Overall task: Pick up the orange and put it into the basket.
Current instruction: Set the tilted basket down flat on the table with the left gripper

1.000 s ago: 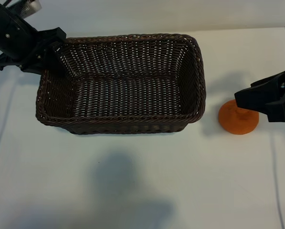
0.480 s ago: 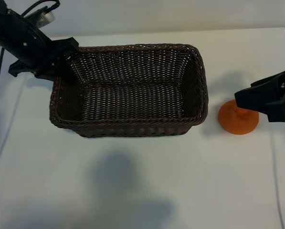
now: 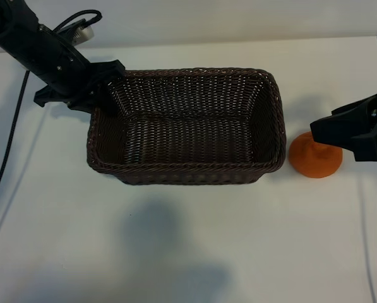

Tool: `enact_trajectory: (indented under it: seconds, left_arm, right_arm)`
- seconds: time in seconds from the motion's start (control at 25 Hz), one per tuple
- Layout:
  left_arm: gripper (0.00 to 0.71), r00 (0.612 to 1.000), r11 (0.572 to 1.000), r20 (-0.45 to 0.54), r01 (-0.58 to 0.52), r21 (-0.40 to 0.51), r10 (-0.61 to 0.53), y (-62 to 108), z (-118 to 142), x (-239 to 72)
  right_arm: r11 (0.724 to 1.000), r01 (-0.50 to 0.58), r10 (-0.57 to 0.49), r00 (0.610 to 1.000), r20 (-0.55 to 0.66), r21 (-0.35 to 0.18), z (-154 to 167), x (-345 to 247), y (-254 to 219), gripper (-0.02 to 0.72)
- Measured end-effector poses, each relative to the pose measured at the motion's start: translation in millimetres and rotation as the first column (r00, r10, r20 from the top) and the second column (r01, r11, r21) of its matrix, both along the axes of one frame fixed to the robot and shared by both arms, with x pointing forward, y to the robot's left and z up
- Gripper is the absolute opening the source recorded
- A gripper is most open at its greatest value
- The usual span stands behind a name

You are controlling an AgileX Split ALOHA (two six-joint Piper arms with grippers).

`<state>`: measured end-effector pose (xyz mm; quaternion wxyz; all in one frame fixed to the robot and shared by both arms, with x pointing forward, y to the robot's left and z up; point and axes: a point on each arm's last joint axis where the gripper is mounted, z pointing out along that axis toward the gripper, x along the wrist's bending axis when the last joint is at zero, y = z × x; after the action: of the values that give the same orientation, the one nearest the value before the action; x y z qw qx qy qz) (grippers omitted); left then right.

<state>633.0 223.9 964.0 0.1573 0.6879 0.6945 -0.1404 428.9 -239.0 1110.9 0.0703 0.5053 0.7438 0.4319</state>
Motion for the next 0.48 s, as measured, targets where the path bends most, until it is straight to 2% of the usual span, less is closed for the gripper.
enact_trajectory:
  seconds: [0.48]
  left_arm:
    - [0.152,1.0,1.0,0.016,-0.014,0.002,0.013,-7.5,0.0,0.9]
  right_arm:
    - [1.0,0.0,0.0,1.0,0.0,0.0,0.0,0.0,0.0,0.42]
